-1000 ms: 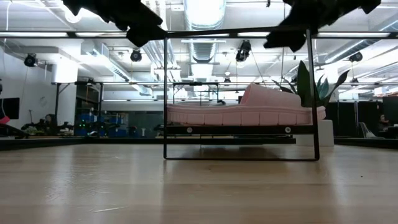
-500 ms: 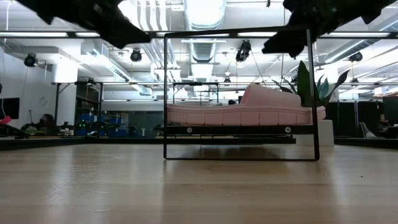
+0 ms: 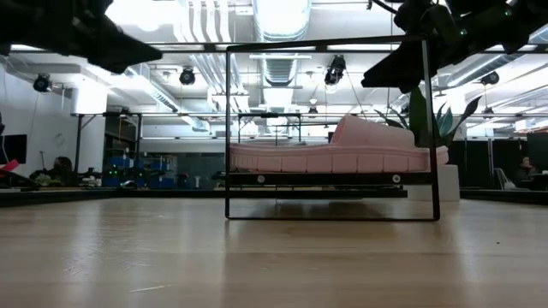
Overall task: Pick and place slides into the shelf
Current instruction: Return to home position
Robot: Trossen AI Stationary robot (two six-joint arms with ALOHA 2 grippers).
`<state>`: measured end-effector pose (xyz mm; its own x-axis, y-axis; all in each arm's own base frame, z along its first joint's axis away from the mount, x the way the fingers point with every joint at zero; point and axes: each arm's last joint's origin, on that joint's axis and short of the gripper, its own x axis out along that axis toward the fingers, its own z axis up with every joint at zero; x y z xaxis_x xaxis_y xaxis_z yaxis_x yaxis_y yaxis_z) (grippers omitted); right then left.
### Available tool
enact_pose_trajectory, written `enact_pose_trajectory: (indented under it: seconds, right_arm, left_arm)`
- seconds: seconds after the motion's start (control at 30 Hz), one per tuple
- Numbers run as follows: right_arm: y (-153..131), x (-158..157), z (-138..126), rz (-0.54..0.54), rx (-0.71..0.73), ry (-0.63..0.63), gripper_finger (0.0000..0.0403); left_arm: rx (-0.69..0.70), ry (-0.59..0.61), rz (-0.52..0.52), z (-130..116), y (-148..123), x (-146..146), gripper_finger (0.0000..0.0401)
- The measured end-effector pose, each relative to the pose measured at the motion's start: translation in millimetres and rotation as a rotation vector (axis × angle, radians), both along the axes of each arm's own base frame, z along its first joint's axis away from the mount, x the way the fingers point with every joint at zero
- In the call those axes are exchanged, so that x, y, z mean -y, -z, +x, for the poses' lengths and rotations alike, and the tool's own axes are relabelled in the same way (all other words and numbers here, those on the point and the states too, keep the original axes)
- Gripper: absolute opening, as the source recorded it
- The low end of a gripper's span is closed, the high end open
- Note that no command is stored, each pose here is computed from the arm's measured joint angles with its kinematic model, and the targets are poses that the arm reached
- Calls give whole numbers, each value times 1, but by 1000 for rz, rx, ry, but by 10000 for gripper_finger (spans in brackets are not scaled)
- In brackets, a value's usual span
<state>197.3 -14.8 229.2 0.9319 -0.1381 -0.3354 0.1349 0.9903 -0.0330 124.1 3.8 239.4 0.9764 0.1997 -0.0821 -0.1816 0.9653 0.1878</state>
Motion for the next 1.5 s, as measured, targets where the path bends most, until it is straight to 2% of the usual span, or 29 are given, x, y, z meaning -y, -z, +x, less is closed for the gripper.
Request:
enact_pose_trajectory:
  seconds: [0.1,0.23,0.33,0.53,0.6,0.73,0.97,1.13,1.3,1.4,1.5]
  right_arm:
    - [1,0,0,4,-1,1,135]
    - [2,0,-1,-17,-7,-6,135]
    - [3,0,-1,-26,5,-9,134]
    - [6,-3,-1,-83,66,-42,134]
    - [8,-6,-1,-106,98,-60,132]
    - [15,-11,-7,-109,159,-73,109]
    - [22,-17,-37,-146,175,-77,17]
    - [23,-22,-67,-131,272,-128,12]
    - [39,-27,-87,-46,294,-182,12]
    - [42,-28,-96,-59,319,-158,12]
    - [42,-30,-105,-65,346,-187,12]
  left_arm:
    - [-6,-3,6,-10,6,0,13]
    - [61,-20,69,-19,22,-1,13]
    - [113,-30,76,-25,32,-1,13]
    - [126,-34,72,-30,56,-2,13]
    - [81,-29,71,-27,67,-2,13]
    - [65,-41,55,-25,69,-2,13]
    - [74,-40,43,-26,69,-2,13]
    - [72,-43,43,-26,69,-2,13]
    - [69,-45,37,-26,69,-2,13]
    - [79,-45,18,-26,69,-2,13]
    - [87,-46,-1,-26,68,-2,13]
